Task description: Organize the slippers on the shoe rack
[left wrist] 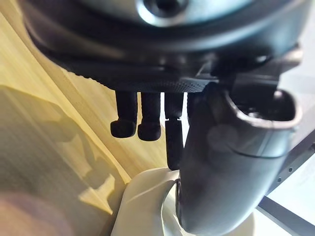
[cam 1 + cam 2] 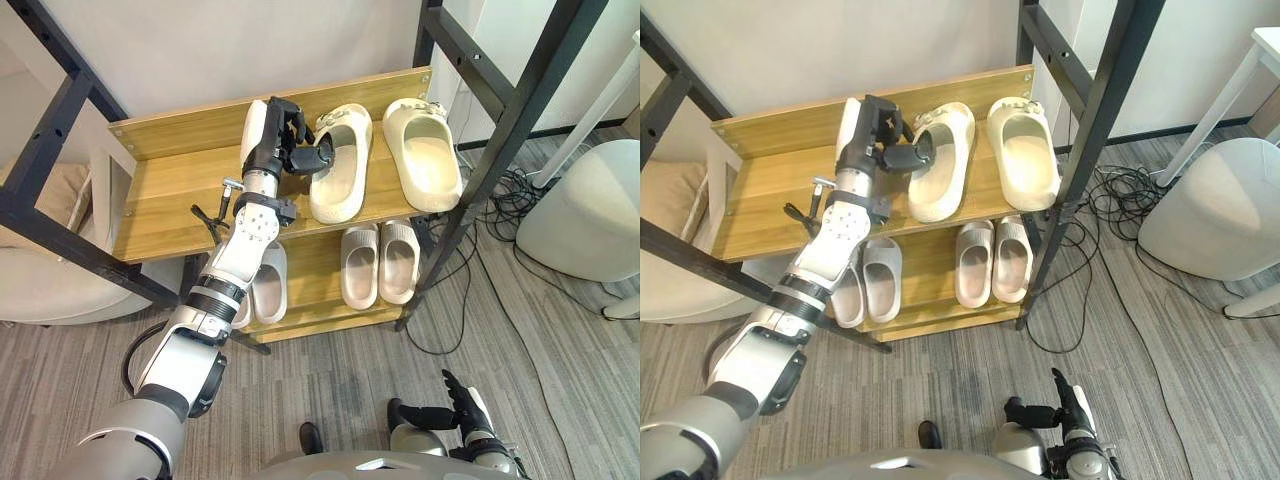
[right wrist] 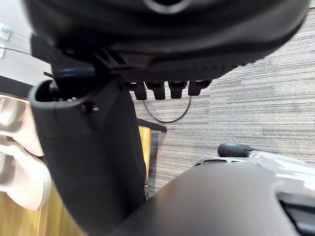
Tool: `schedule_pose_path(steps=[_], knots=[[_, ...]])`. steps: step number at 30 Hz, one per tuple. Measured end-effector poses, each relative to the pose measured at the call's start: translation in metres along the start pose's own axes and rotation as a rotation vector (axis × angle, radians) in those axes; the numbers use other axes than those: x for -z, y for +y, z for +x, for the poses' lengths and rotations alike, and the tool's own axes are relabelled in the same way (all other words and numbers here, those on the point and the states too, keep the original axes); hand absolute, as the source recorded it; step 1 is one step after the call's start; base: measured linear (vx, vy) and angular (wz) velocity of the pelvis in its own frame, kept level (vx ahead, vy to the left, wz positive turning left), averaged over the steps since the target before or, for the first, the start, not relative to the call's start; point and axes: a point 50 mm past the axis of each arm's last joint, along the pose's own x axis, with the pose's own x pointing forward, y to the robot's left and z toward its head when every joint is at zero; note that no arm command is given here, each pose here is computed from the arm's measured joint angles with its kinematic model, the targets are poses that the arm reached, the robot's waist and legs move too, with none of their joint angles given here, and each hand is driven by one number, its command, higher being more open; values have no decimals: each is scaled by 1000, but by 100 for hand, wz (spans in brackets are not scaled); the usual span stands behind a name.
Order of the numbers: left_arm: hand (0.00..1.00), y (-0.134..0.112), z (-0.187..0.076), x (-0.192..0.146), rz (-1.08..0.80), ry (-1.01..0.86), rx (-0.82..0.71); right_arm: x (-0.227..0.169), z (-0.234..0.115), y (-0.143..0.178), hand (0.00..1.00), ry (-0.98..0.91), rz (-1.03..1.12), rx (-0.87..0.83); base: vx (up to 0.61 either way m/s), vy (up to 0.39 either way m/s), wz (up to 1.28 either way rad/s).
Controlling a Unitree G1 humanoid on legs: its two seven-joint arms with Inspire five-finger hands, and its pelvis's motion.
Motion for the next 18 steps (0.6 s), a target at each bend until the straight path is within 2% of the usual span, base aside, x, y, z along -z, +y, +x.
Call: schedule_pose_path(steps=[12,14,16,18], knots=[[100,-1,0,1,-2,6,4,1,0,0,100,4,14,0,-5,5,5],[100,-1,0,2,-56,21,3,1,0,1,100,9,14,-3,-76,18,22],[100,-3,0,-3,-89,11,5,2,0,1,100,10,15,-4,-40,24,13],[100,-13,-1,-23,-132,-57,34,1,0,2,100,8,15,-5,12,25,7]])
